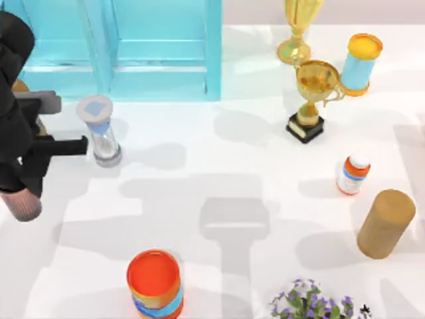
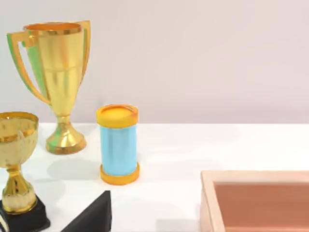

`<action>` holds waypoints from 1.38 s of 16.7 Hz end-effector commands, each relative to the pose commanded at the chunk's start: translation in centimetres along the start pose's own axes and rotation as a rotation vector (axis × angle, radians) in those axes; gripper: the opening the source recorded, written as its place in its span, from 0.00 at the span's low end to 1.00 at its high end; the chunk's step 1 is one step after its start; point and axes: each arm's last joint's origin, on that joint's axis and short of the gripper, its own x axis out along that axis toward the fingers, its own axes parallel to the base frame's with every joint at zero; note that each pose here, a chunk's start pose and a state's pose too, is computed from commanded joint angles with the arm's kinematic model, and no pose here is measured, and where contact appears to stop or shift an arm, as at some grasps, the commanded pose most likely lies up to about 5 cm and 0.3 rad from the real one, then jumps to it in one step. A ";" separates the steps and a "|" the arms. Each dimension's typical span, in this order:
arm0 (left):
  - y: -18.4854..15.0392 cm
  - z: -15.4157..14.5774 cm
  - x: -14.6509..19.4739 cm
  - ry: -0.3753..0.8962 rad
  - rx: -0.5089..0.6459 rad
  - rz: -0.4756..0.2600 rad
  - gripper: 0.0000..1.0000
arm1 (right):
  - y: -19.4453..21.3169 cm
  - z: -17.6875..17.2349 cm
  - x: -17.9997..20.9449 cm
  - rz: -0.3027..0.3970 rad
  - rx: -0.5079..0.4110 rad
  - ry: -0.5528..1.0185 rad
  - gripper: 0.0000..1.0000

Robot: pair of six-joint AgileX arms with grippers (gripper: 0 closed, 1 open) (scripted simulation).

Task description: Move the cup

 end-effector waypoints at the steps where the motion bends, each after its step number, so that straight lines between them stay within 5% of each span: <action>1: 0.1 0.0 0.7 -0.001 0.000 -0.001 0.00 | 0.0 0.0 0.0 0.000 0.000 0.000 1.00; 11: 0.6 0.0 4.5 0.001 0.001 -0.003 0.00 | 0.0 0.0 0.0 0.000 0.000 0.000 1.00; 23: 0.6 0.0 4.5 0.001 0.001 -0.003 0.90 | 0.0 0.0 0.0 0.000 0.000 0.000 1.00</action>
